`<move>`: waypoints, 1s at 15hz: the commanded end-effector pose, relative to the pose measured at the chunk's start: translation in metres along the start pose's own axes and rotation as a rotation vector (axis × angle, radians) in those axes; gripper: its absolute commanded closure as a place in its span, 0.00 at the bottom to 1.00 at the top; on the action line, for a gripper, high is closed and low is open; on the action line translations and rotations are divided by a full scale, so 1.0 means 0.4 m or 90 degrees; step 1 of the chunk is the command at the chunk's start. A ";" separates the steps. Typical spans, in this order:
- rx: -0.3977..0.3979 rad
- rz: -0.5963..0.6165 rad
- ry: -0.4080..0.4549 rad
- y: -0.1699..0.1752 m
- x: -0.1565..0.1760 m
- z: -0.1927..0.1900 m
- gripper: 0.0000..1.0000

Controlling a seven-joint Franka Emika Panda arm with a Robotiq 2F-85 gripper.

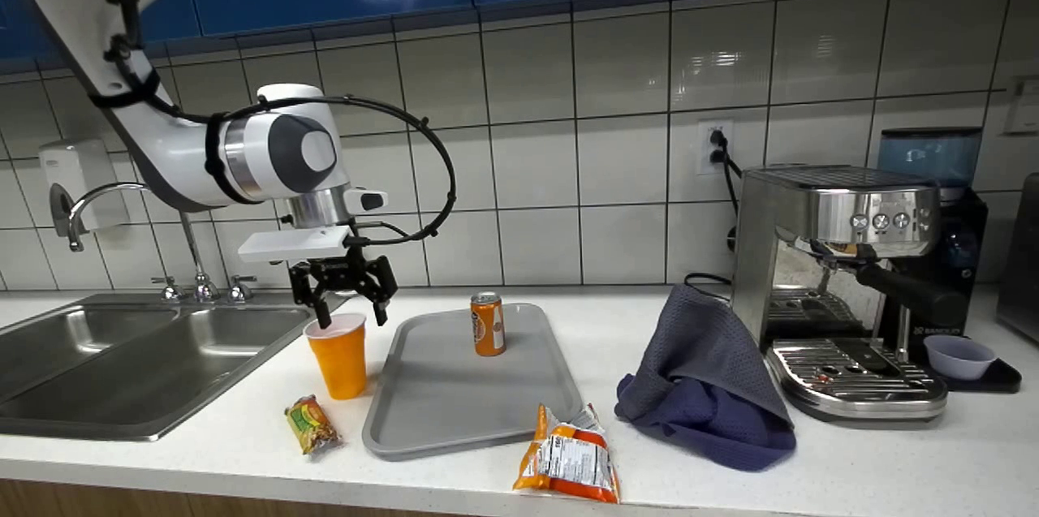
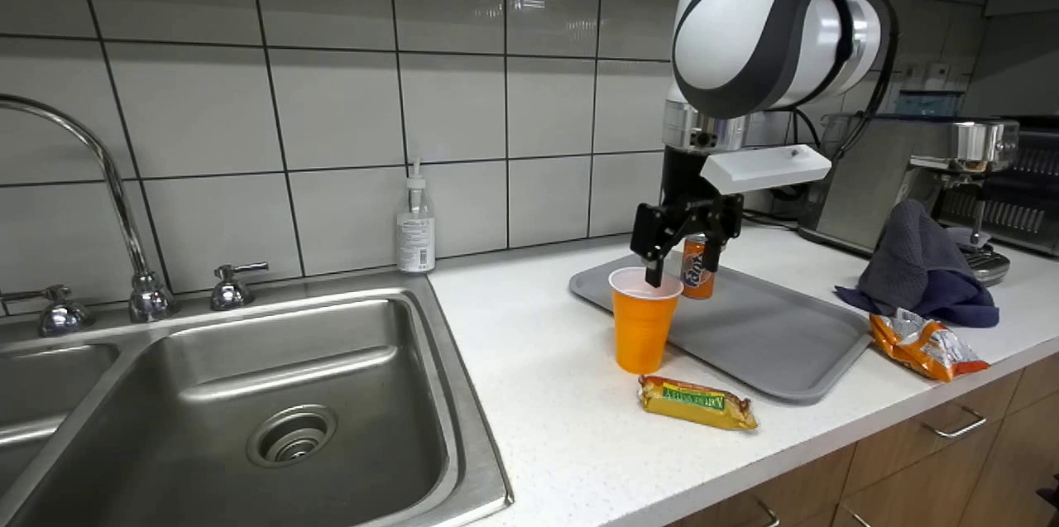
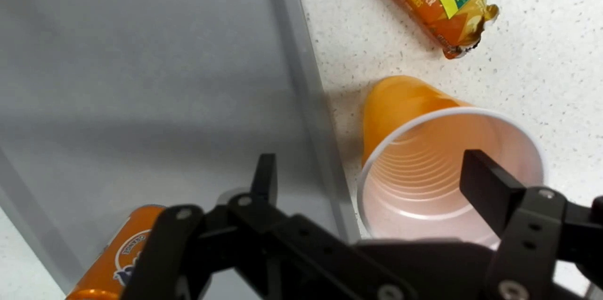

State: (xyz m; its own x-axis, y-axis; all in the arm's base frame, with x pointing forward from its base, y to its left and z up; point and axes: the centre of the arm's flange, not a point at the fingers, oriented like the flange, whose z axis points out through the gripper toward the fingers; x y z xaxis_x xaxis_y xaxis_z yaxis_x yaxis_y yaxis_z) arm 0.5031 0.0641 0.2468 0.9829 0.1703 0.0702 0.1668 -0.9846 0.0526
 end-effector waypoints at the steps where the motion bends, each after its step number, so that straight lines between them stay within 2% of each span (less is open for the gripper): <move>1: -0.012 0.006 0.002 -0.008 0.044 0.030 0.00; 5: -0.010 0.008 -0.002 -0.008 0.056 0.051 0.00; 6: -0.010 0.010 -0.001 -0.007 0.058 0.052 0.23; 8: -0.009 0.009 0.001 -0.006 0.061 0.051 0.32; 10: -0.009 0.009 0.004 -0.004 0.062 0.047 0.51; 15: -0.010 0.009 0.010 -0.002 0.057 0.034 0.88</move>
State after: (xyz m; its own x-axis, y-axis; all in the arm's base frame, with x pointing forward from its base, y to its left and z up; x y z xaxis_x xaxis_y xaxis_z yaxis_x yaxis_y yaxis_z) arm 0.5248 0.0655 0.2289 0.9841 0.1639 0.0684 0.1607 -0.9857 0.0507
